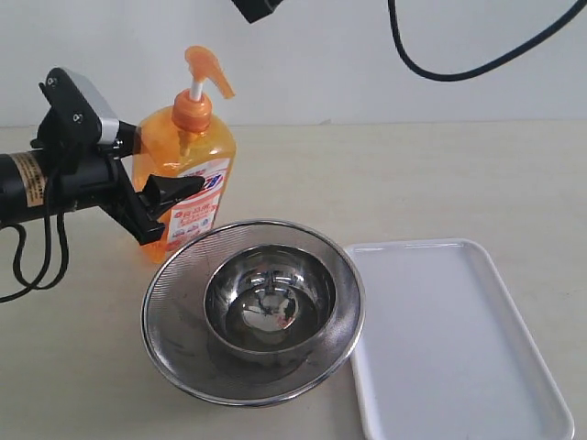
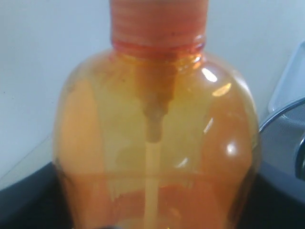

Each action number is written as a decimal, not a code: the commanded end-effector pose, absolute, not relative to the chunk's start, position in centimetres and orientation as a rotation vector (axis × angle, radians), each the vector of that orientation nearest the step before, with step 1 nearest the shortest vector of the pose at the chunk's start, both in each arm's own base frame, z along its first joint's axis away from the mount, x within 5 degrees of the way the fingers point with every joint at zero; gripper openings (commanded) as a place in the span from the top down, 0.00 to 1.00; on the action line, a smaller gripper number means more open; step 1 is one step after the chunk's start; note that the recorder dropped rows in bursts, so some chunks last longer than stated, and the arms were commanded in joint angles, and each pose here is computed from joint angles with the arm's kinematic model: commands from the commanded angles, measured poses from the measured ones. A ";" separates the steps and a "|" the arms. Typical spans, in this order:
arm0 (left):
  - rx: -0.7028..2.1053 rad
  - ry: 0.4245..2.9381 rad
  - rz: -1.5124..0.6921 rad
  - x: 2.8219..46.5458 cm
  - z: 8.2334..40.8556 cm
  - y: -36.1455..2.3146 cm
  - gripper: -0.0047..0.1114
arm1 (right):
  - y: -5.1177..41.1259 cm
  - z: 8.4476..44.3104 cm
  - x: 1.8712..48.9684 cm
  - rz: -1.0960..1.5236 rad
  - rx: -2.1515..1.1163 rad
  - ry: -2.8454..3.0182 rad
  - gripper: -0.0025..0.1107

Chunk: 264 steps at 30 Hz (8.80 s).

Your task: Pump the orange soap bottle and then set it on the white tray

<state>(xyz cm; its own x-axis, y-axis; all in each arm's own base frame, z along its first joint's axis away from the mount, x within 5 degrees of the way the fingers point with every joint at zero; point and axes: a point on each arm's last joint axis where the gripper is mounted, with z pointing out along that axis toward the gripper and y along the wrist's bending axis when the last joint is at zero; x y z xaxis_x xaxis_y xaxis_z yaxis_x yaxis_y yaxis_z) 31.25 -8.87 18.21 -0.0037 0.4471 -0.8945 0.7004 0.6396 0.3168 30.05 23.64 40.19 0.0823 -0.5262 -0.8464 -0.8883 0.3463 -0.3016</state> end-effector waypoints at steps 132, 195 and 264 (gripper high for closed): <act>1.016 1.493 -0.369 30.9 18.6 -9.9 0.92 | 27.3 31.3 31.0 0.525 -1.383 2.070 0.98; 1.103 1.483 -0.336 30.7 18.2 -9.9 0.92 | 26.7 33.6 29.8 0.558 -1.370 2.022 0.98; 1.059 1.493 -0.343 30.8 18.4 -9.9 0.92 | 7.4 47.8 18.6 -0.393 -0.478 2.079 0.98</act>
